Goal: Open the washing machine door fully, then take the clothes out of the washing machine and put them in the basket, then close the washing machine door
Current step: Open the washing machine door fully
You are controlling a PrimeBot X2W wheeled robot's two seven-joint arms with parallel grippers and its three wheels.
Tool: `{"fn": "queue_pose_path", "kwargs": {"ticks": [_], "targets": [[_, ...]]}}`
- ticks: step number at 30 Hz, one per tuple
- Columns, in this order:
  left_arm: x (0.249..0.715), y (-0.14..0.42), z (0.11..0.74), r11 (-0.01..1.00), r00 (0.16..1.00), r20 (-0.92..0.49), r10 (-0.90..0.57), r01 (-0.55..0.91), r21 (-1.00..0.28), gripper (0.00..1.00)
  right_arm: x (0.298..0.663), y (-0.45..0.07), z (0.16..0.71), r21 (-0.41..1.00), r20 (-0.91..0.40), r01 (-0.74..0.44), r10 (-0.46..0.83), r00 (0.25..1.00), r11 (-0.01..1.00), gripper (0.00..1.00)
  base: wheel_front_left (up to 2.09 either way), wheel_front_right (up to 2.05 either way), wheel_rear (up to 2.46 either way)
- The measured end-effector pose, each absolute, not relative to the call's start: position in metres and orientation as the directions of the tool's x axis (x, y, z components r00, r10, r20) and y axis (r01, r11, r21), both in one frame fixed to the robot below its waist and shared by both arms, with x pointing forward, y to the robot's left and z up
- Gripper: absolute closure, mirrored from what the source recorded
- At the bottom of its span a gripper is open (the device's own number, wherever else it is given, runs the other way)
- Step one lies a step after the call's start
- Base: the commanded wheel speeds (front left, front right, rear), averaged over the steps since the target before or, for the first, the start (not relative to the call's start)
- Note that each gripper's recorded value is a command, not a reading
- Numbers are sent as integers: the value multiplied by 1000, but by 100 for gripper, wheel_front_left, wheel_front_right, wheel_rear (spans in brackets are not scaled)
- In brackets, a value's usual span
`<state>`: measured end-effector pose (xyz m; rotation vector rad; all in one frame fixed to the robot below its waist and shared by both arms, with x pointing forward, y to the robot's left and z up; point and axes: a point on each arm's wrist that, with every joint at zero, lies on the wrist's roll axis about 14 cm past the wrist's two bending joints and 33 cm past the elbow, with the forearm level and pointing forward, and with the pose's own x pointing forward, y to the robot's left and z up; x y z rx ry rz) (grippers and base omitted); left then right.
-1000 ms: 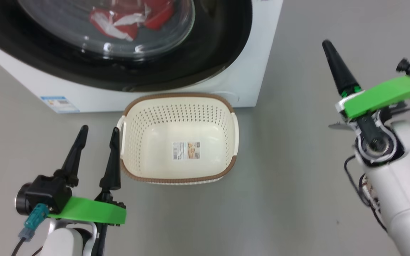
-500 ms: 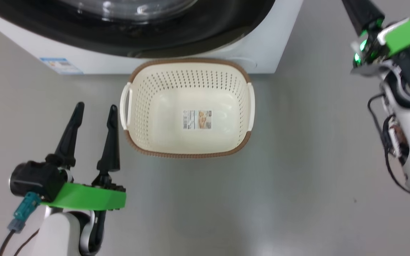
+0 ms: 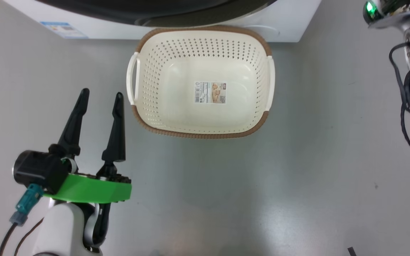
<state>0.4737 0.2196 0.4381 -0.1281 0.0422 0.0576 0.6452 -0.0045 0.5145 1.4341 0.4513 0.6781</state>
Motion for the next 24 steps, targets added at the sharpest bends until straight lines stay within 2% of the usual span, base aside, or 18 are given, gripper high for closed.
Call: {"fn": "queue_pose_path", "kwargs": {"ticks": [12,24], "targets": [[472,226,421,992,994,-91,65,-75,-106,0,659,18,514,983,147,-179,720,679,-33,100,0,0,0],[471,229,410,991,990,-121,73,-85,-100,0,671,29,510,980,139,-199,751,645,-10,100,0,0,0]]}}
